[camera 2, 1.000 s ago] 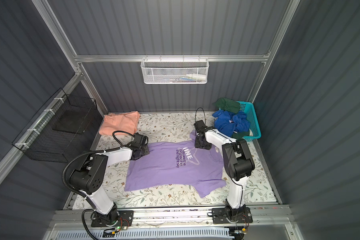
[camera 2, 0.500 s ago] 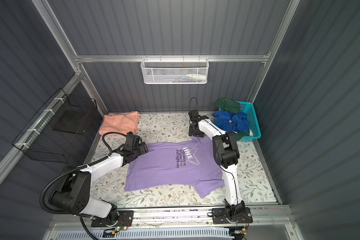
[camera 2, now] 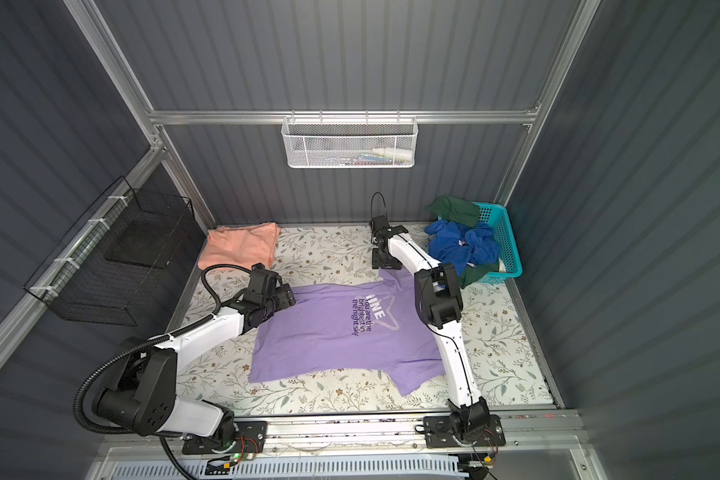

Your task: Fold and stack the t-shirts

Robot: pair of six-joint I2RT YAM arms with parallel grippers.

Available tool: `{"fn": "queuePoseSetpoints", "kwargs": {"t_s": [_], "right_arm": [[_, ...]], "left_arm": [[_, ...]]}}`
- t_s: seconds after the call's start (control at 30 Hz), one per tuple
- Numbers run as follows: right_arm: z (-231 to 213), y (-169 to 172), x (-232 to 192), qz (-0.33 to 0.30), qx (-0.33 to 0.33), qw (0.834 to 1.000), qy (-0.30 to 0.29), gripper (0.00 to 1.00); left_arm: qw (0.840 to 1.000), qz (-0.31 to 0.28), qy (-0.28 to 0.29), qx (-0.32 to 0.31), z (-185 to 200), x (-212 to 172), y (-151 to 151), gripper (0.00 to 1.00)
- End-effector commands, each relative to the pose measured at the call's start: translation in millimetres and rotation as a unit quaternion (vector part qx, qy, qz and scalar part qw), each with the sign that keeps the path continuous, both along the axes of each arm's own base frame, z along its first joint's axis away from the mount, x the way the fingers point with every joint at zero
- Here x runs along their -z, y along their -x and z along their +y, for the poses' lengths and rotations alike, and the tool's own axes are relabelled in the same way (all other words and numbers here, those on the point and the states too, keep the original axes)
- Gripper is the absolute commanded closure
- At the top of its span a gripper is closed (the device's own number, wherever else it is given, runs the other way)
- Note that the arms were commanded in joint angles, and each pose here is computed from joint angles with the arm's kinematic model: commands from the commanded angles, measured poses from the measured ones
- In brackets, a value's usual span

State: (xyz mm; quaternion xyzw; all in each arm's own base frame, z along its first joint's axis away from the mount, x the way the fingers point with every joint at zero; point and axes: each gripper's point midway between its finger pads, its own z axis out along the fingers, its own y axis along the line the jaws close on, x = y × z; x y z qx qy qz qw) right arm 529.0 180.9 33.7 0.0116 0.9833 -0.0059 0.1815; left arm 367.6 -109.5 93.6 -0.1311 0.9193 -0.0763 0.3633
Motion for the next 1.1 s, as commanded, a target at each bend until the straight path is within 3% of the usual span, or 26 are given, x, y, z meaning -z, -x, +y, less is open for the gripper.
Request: {"fn": "queuePoseSetpoints", "kwargs": {"t_s": [0.0, 0.13, 0.3, 0.4, 0.73, 0.9, 1.07], "right_arm": [[-5.1, 10.7, 16.9, 0.037, -0.006, 0.999, 0.027, 0.43], [-3.9, 9.4, 20.7, 0.039, -0.007, 0.999, 0.026, 0.56], [-5.2, 3.6, 14.3, 0.027, -0.010, 0.999, 0.033, 0.90], [-8.7, -2.4, -0.5, 0.008, -0.010, 0.999, 0.043, 1.00], [-33.7, 11.6, -71.0, -0.048, 0.009, 0.996, 0.076, 1.00], [-45.8, 46.6, -86.2, -0.059, 0.041, 0.996, 0.056, 1.00], [-59.6, 93.3, -71.8, -0.052, 0.092, 0.994, 0.029, 1.00]], "left_arm": [[1.000, 0.012, 0.001, -0.001, 1.5, 1.3, 5.8, 0.17], [1.000, 0.015, 0.001, 0.001, 0.7, 2.1, 6.4, 0.17], [1.000, 0.018, -0.001, 0.003, 0.5, 3.4, 6.3, 0.18], [1.000, 0.019, -0.001, 0.002, 0.7, 3.9, 7.0, 0.18], [1.000, 0.010, 0.002, -0.010, 5.2, -2.8, 9.9, 0.18], [1.000, 0.016, 0.003, -0.014, 6.8, 0.0, 13.7, 0.17], [1.000, 0.018, 0.008, -0.018, 9.7, 4.2, 22.7, 0.16]]}}
